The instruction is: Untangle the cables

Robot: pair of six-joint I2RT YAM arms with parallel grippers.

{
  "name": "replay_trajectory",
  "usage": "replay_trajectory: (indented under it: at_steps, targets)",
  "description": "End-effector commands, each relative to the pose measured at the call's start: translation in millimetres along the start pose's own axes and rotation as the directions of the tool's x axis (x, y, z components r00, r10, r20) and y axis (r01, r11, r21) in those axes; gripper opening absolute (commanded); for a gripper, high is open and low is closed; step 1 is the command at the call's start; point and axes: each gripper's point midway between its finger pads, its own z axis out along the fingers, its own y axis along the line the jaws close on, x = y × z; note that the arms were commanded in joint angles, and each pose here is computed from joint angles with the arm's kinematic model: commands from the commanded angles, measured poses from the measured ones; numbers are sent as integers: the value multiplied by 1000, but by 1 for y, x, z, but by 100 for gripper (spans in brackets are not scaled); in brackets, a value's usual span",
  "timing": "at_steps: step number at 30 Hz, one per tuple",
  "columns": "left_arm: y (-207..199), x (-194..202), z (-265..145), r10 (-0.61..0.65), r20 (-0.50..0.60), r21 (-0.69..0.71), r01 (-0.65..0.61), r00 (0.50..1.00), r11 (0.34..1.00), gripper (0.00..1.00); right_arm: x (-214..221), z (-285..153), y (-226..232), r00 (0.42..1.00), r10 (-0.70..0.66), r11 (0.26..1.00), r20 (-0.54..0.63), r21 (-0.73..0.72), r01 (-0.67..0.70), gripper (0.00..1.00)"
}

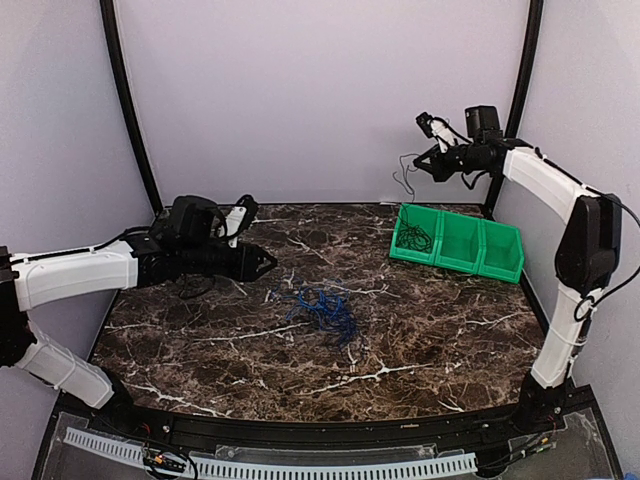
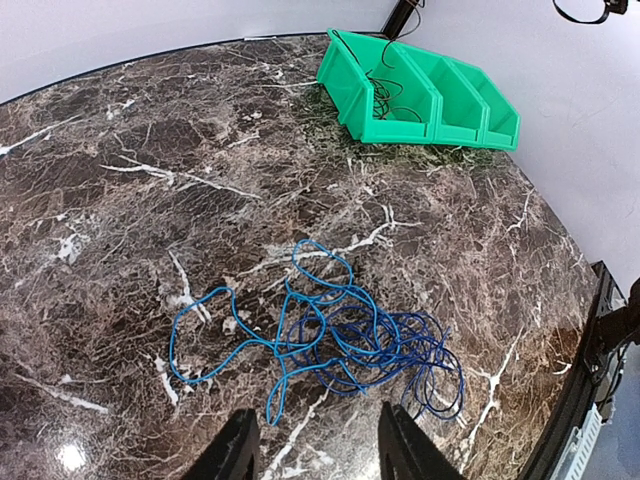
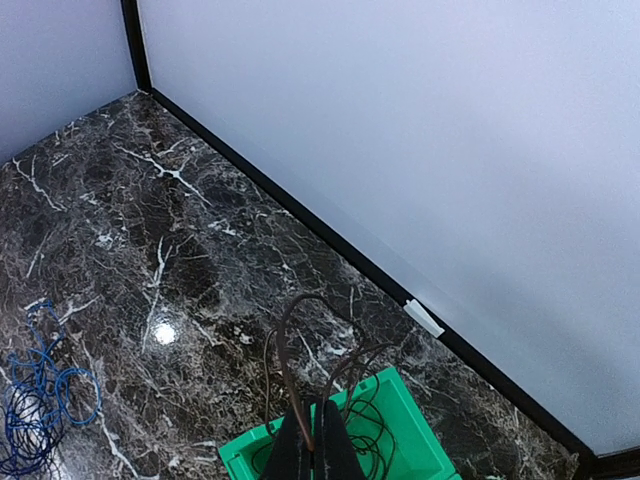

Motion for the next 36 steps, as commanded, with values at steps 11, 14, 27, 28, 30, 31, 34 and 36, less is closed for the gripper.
replay_trajectory:
  at_steps: [11,14,27,28,30,31,34,36]
  targets:
    - [-2,0,-2,-11,18,20,11,1000,1000,44,127,84,-34,965,117,993,-236,0,-120,0]
    - [-2,0,-2,-12,16,18,12,1000,1000,44,153,96,-36,944,145,989,-296,11,-149,0]
    - [-3,4,8,-31,-8,36,31,999,999,44,189,100,-32,889,177,983,-421,33,-180,0]
    - [-3,4,9,-31,-9,35,32,999,999,44,187,97,-30,889,177,983,-423,32,-180,0]
    - [-2,1,10,-29,9,35,28,1000,999,44,183,89,-28,887,173,984,-427,43,-172,1]
    - [0,2,11,-31,9,26,31,999,999,44,181,85,-27,886,171,985,-432,50,-165,3]
    - [5,5,15,-39,4,7,39,999,999,44,183,76,-22,873,166,986,-460,65,-153,10]
    - [6,7,18,-46,-2,3,46,999,999,44,186,72,-20,862,170,985,-477,70,-155,15]
